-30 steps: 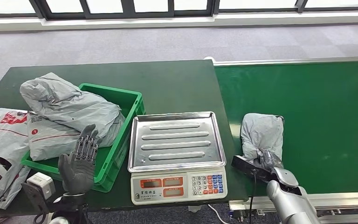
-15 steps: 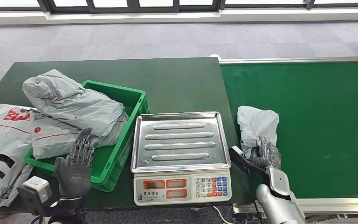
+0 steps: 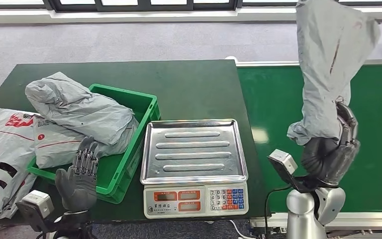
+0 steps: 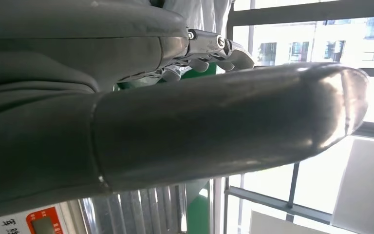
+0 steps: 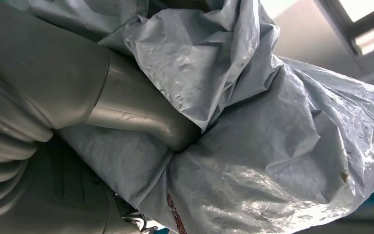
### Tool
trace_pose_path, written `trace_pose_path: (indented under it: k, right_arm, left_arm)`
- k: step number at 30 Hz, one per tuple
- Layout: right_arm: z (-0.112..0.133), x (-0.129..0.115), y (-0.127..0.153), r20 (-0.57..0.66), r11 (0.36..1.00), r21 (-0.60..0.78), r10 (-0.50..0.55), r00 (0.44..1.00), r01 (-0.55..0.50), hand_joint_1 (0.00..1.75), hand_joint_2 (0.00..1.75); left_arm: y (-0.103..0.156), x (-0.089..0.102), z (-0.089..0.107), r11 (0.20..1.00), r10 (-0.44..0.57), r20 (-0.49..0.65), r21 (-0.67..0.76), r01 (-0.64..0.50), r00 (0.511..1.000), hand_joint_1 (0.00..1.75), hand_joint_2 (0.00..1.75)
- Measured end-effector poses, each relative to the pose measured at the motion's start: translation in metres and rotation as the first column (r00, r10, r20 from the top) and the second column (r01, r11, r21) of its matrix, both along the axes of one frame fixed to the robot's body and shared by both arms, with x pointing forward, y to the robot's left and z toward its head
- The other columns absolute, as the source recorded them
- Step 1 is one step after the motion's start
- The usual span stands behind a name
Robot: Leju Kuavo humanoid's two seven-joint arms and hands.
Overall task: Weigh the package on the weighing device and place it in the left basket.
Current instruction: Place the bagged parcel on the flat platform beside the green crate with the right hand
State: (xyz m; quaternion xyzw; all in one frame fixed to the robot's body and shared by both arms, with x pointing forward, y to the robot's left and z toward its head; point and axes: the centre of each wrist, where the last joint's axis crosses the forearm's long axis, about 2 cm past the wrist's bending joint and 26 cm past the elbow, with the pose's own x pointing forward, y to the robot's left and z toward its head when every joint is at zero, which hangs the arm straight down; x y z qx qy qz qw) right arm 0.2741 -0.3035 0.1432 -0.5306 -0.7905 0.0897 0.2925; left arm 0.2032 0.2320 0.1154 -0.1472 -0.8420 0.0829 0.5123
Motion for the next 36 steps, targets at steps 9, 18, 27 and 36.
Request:
trace_pose_path:
  k: [9,18,27,36]
  right_arm:
    - [0.029,-0.01,0.0,0.119,0.999,-0.017,-0.04,0.992,0.042,1.75,1.75]
    - [0.036,-0.012,-0.002,0.144,0.998,-0.026,-0.048,0.988,0.052,1.75,1.75]
    - [0.037,-0.013,-0.002,0.152,0.999,-0.015,-0.049,0.987,0.052,1.75,1.75]
    - [0.017,0.031,0.054,-0.059,0.883,0.296,0.397,0.916,-0.363,1.75,1.75]
  left_arm:
    - [-0.001,0.005,-0.002,1.0,0.002,-0.003,-0.008,-0.002,1.0,0.0,0.0]
    - [-0.002,0.005,-0.003,1.0,0.001,-0.006,-0.009,-0.001,1.0,0.0,0.0]
    - [-0.002,0.006,-0.003,1.0,0.0,-0.006,-0.01,0.0,1.0,0.0,0.0]
    - [-0.014,0.026,0.0,0.997,-0.08,0.013,-0.011,0.081,0.997,0.0,0.0]
